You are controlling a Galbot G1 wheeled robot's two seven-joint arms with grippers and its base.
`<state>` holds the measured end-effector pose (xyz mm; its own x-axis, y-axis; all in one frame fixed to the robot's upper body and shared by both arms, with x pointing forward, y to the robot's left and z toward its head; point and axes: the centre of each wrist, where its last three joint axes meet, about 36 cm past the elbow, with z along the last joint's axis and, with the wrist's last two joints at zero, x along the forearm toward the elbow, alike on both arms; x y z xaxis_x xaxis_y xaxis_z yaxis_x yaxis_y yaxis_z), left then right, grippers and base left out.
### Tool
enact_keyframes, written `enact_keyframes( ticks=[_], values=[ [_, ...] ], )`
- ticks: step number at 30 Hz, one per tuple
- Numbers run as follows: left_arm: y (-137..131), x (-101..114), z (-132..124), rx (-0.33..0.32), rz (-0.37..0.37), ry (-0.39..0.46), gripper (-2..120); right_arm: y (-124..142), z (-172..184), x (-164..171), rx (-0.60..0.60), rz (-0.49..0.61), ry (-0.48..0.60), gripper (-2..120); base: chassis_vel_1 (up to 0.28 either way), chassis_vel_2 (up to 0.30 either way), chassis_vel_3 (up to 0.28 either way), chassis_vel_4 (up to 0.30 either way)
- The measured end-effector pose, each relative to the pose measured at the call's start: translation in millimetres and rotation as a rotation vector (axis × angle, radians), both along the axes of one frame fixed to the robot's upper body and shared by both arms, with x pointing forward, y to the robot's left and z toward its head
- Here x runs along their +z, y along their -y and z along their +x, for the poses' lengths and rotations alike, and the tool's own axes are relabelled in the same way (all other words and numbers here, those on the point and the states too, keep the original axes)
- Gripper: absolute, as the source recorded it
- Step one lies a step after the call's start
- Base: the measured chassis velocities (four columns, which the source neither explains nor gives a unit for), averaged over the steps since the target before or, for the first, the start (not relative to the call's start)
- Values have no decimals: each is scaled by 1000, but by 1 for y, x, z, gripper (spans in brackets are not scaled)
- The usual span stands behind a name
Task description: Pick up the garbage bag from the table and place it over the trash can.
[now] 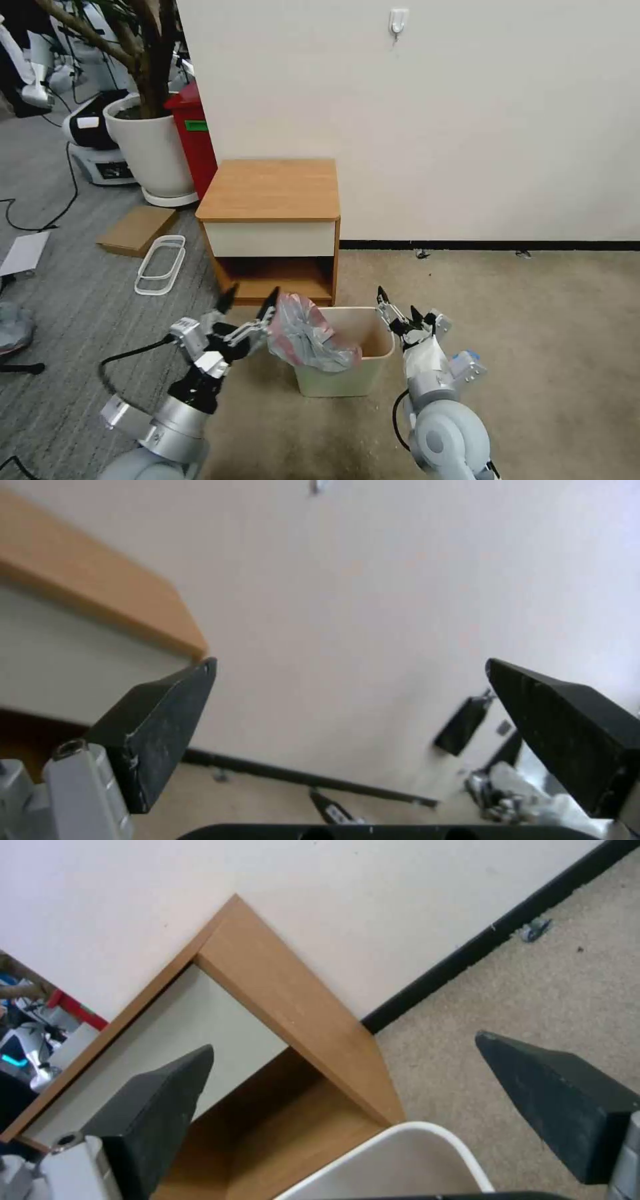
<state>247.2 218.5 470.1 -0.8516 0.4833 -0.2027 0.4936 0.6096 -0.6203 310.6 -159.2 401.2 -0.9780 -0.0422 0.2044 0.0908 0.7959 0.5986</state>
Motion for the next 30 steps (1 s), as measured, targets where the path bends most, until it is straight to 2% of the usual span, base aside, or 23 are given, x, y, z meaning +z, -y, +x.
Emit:
enact_keyframes(
  ticks=[3, 4, 7, 9, 12, 14, 15, 18, 19, 22, 30],
  values=[
    [21, 0, 10, -5, 22, -176, 100, 2, -3, 1, -7, 0, -3, 100, 0, 0, 0, 0],
    [21, 0, 10, -5, 22, -176, 100, 2, -3, 1, -7, 0, -3, 100, 0, 0, 0, 0],
    [39, -4, 18, 11, 51, -290, 100, 4, -6, 0, -16, -2, -9, 100, 0, 0, 0, 0],
    [44, -4, 19, 17, 59, -315, 100, 4, -7, 0, -17, -2, -10, 100, 0, 0, 0, 0],
    [58, -4, 24, 43, 110, -400, 100, 4, -9, -1, -19, -2, -14, 100, 0, 0, 0, 0],
    [62, -7, 27, 72, 170, -432, 100, 4, -11, -2, -19, -3, -15, 100, 0, 0, 0, 0],
    [62, -7, 27, 72, 170, -432, 100, 4, -11, -2, -19, -3, -15, 100, 0, 0, 0, 0],
    [63, -14, 31, 127, 294, -474, 100, 5, -13, -3, -13, -2, -14, 100, 0, 0, 0, 0],
    [63, -14, 31, 127, 294, -474, 100, 5, -13, -3, -13, -2, -14, 100, 0, 0, 0, 0],
    [57, -24, 36, 170, 386, -509, 100, 3, -15, -6, -7, -1, -16, 100, 0, 0, 0, 0],
    [46, -34, 44, 219, 449, -555, 100, -1, -17, -11, -2, -3, -22, 99, 0, 0, 0, 0]
  ],
)
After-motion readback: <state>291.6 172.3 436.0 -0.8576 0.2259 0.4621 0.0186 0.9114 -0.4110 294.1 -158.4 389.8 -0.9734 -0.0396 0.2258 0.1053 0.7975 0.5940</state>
